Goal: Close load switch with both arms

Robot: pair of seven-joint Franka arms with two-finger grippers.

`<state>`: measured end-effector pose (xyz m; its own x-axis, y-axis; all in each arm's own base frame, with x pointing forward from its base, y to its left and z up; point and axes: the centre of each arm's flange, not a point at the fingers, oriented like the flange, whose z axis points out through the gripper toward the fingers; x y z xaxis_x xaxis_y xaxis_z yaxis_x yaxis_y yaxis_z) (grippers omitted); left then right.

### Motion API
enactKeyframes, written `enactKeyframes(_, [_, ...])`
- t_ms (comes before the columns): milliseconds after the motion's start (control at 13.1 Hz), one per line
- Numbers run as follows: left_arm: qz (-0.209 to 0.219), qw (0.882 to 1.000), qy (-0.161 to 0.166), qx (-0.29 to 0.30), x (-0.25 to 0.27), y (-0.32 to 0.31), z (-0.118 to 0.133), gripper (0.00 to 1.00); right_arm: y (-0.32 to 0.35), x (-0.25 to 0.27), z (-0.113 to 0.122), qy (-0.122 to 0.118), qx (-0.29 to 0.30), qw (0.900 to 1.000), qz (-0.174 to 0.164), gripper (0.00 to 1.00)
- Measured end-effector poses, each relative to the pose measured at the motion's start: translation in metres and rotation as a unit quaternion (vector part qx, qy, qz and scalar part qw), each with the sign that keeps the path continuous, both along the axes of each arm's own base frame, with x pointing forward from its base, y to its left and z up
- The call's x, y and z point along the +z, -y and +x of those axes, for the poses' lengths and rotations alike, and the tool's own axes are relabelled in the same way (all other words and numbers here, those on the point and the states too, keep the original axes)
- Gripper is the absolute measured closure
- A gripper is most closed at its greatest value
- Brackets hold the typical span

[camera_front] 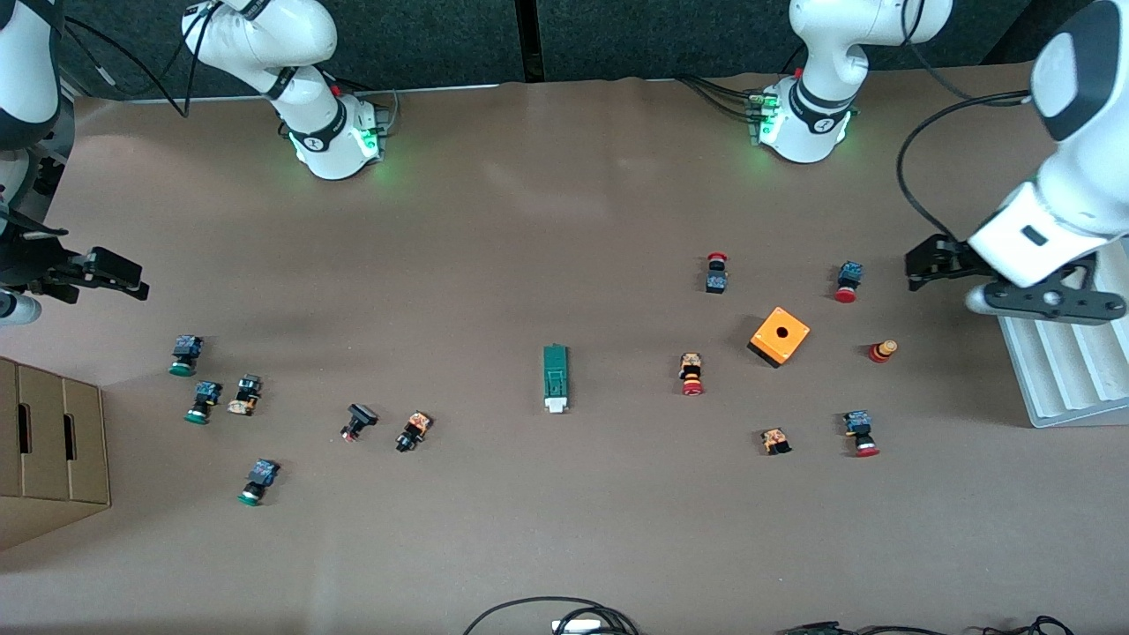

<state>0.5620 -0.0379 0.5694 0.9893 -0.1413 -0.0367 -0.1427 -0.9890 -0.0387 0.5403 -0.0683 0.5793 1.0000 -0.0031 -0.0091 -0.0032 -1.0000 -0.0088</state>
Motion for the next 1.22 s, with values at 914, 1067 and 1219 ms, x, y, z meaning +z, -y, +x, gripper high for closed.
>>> enactKeyframes(914, [0.000,1.000,0.002,0.020,0.000,-0.021,0.001,0.00,-0.002,0.000,0.000,0.000,0.002,1.000,0.000,0.00])
enactKeyframes(1067, [-0.001,1.000,0.002,0.020,0.000,-0.022,0.001,0.00,-0.002,0.000,0.000,0.000,0.002,1.000,0.000,0.00])
enactKeyframes(1219, [-0.001,1.000,0.002,0.017,0.000,-0.019,0.001,0.00,-0.002,0.000,0.000,0.000,0.002,1.000,0.000,0.00])
